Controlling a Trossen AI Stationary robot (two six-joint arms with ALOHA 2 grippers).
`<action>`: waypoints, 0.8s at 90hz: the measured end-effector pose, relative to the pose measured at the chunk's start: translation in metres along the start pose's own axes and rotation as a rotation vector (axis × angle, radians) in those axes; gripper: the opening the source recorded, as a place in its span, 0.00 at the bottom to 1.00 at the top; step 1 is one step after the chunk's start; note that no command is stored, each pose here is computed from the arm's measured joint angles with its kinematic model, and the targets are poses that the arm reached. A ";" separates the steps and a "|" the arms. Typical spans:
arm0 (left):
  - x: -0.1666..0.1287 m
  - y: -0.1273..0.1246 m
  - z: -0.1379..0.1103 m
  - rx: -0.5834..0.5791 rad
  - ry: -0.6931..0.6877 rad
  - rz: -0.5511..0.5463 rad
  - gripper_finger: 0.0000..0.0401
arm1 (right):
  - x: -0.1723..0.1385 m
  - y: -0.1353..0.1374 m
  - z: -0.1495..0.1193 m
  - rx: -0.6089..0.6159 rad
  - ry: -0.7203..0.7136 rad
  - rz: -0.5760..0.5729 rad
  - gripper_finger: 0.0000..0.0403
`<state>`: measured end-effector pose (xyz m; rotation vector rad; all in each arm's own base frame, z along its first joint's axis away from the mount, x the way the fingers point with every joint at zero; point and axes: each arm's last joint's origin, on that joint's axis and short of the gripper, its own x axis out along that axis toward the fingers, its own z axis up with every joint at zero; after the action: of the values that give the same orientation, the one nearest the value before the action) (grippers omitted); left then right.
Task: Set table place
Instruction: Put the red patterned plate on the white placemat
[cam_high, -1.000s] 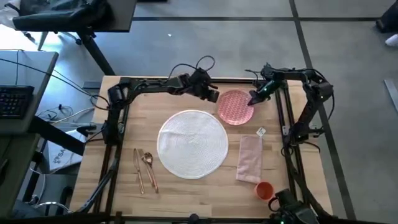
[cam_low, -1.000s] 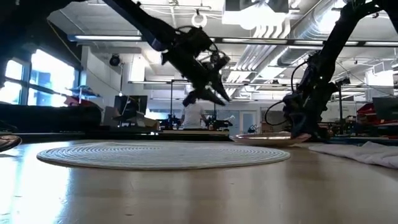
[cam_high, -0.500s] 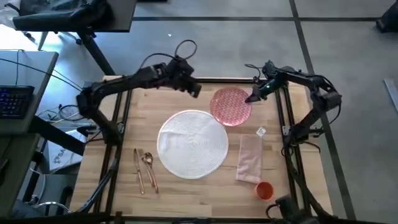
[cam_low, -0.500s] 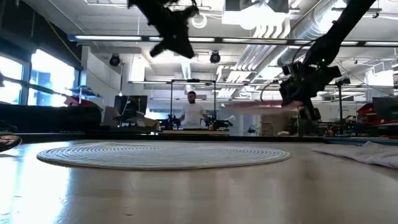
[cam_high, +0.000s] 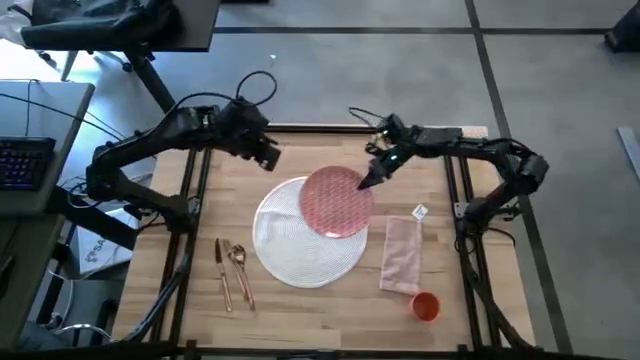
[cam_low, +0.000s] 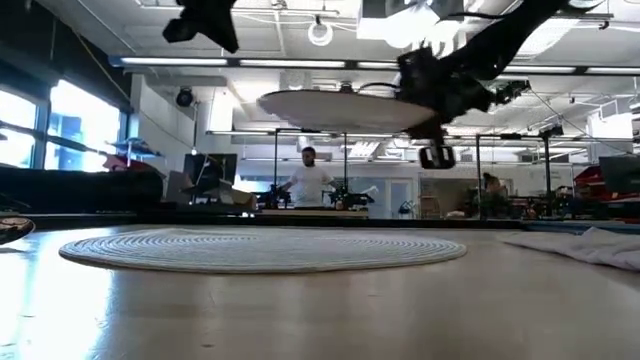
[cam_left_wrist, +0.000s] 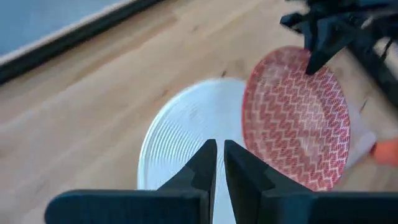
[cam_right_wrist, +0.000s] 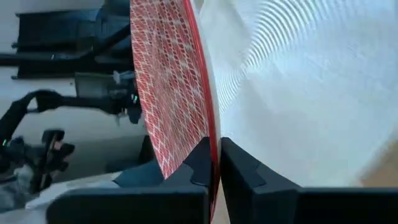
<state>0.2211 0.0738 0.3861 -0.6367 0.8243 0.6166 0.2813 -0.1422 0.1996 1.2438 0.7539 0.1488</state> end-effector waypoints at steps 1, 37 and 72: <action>0.000 0.000 -0.001 0.007 0.006 0.002 0.04 | 0.004 0.001 0.000 0.005 -0.005 -0.002 0.00; -0.006 -0.016 -0.031 0.279 0.142 0.048 0.04 | 0.106 -0.012 -0.017 0.234 -0.066 -0.124 0.00; -0.010 -0.033 -0.047 0.412 0.133 0.034 0.04 | 0.132 -0.011 -0.024 0.271 -0.138 -0.106 0.00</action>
<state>0.2173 0.0166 0.3789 -0.2890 1.0526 0.4197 0.3632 -0.0618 0.1291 1.4509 0.7346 -0.1288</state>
